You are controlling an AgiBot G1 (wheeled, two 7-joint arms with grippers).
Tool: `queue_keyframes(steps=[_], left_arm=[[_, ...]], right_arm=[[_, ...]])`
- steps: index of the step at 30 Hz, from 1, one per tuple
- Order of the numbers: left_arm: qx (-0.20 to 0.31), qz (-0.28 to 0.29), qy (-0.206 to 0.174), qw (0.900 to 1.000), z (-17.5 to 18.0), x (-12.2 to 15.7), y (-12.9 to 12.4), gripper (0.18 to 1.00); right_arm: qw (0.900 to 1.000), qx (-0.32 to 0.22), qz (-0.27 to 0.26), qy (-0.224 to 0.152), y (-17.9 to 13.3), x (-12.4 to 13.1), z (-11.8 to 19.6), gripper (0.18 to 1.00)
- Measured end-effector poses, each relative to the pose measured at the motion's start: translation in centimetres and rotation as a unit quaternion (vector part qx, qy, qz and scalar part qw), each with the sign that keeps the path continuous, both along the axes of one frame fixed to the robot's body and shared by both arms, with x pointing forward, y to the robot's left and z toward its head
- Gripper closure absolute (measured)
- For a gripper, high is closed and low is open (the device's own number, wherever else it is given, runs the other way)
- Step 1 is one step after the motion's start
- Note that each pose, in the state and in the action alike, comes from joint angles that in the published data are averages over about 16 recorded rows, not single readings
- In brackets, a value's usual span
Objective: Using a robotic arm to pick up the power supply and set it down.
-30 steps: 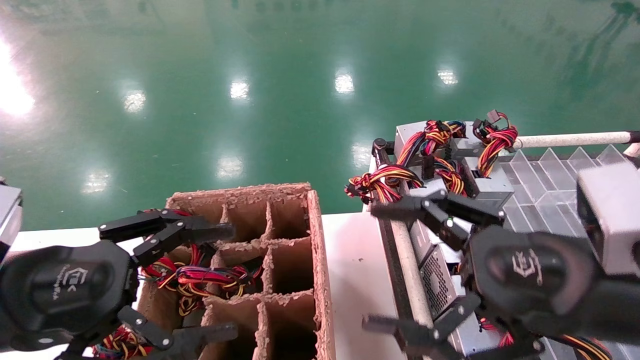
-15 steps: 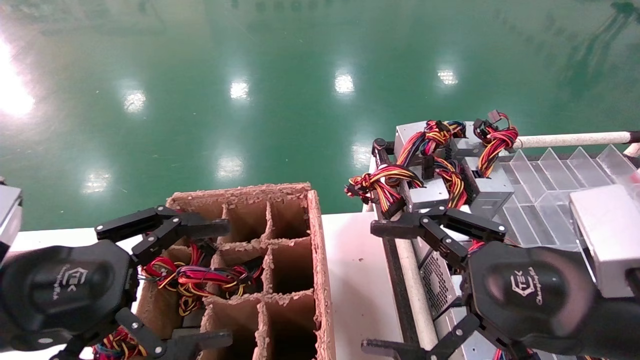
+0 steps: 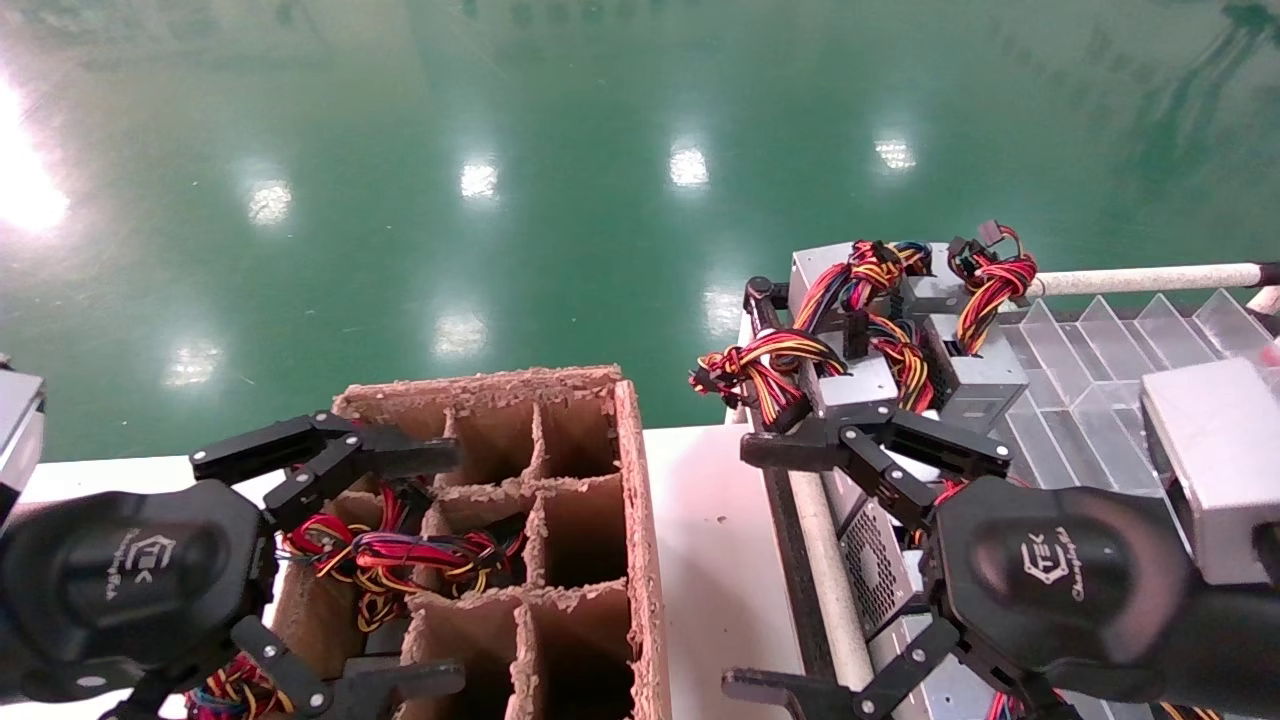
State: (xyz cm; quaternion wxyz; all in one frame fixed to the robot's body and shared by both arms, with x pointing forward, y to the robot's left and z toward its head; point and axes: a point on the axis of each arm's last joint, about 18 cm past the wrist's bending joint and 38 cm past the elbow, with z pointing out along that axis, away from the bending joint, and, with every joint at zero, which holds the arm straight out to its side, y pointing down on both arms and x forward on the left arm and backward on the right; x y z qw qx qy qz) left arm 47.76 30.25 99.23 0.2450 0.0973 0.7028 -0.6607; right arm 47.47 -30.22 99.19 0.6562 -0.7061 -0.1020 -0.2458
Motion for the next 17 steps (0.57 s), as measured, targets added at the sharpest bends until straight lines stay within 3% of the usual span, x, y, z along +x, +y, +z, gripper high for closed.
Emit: queue_keyframes(steps=[17], left_arm=[[0.000,0.000,0.000,1.0000,0.00,0.00,0.00,0.184]], right_arm=[[1.000,0.002,0.001,0.001,-0.01,0.06,0.02,0.178]])
